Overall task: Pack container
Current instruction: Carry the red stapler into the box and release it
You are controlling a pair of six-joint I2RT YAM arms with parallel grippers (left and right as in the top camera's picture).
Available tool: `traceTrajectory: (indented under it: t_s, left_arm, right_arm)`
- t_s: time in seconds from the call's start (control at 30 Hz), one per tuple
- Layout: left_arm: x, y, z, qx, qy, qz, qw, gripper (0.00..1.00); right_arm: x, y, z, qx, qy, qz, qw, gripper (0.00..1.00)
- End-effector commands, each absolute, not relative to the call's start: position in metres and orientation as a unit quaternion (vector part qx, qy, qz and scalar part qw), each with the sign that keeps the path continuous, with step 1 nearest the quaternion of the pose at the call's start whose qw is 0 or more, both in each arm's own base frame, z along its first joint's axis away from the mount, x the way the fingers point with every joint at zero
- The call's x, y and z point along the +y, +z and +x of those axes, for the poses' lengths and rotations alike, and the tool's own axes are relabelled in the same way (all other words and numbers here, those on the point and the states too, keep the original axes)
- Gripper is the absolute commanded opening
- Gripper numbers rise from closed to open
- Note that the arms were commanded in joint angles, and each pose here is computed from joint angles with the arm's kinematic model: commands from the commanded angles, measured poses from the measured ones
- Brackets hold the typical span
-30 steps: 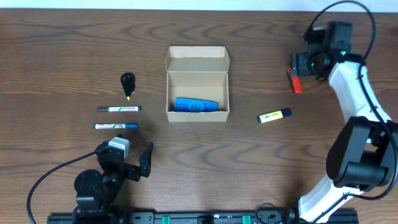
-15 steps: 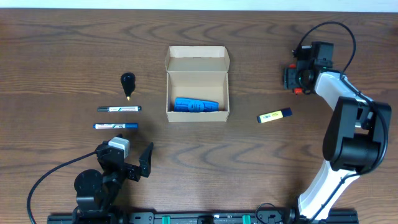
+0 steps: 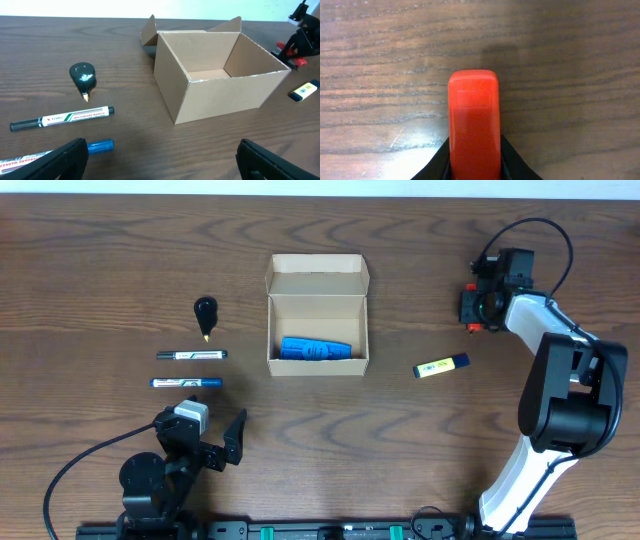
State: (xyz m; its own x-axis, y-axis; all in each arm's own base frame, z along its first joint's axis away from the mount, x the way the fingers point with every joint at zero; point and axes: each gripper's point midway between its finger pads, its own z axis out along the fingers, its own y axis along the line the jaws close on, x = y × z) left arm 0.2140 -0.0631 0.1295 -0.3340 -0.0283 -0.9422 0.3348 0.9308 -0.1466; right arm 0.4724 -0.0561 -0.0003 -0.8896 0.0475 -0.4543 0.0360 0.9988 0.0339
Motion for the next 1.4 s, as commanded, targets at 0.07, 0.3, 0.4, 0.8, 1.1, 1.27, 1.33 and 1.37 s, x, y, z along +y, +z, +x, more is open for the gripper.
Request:
traceTrajectory:
  t_s: [0.07, 0.3, 0.4, 0.8, 1.1, 1.27, 1.33, 1.37]
  left_arm:
    - [-0.066, 0.121, 0.213, 0.804, -0.167, 0.099, 0.562, 0.95]
    - [-0.066, 0.121, 0.213, 0.804, -0.167, 0.099, 0.562, 0.95]
    - [-0.066, 0.121, 0.213, 0.804, -0.167, 0.099, 0.562, 0.95]
    - [-0.066, 0.121, 0.213, 0.804, -0.167, 0.099, 0.562, 0.95]
    - [-0.066, 0.121, 0.213, 0.804, -0.167, 0.099, 0.562, 0.96]
    - [-0.066, 0.121, 0.213, 0.804, -0.167, 0.099, 0.562, 0.95]
    - [-0.066, 0.121, 0.213, 0.804, -0.167, 0.099, 0.562, 0.95]
    - [-0.066, 0.121, 0.213, 0.804, -0.167, 0.099, 0.562, 0.95]
  right_arm:
    - [-0.044, 0.01, 0.464, 0.977, 0.025, 0.032, 0.209, 0.14]
    - [0.002, 0.103, 0.481, 0.963, 0.033, -0.018, 0.265, 0.13]
    - [0.042, 0.149, 0.483, 0.95, 0.043, -0.063, 0.301, 0.12]
    - [0.239, 0.193, 0.43, 0.833, 0.104, -0.42, 0.346, 0.13]
    - [0.275, 0.127, 0.398, 0.778, 0.089, -0.563, 0.263, 0.1]
    - [0.281, 0.113, 0.389, 0.735, 0.108, -0.622, 0.249, 0.11]
    - [0.283, 0.112, 0.39, 0.718, 0.115, -0.637, 0.255, 0.11]
    - [0.285, 0.111, 0.39, 0.707, 0.122, -0.647, 0.259, 0.11]
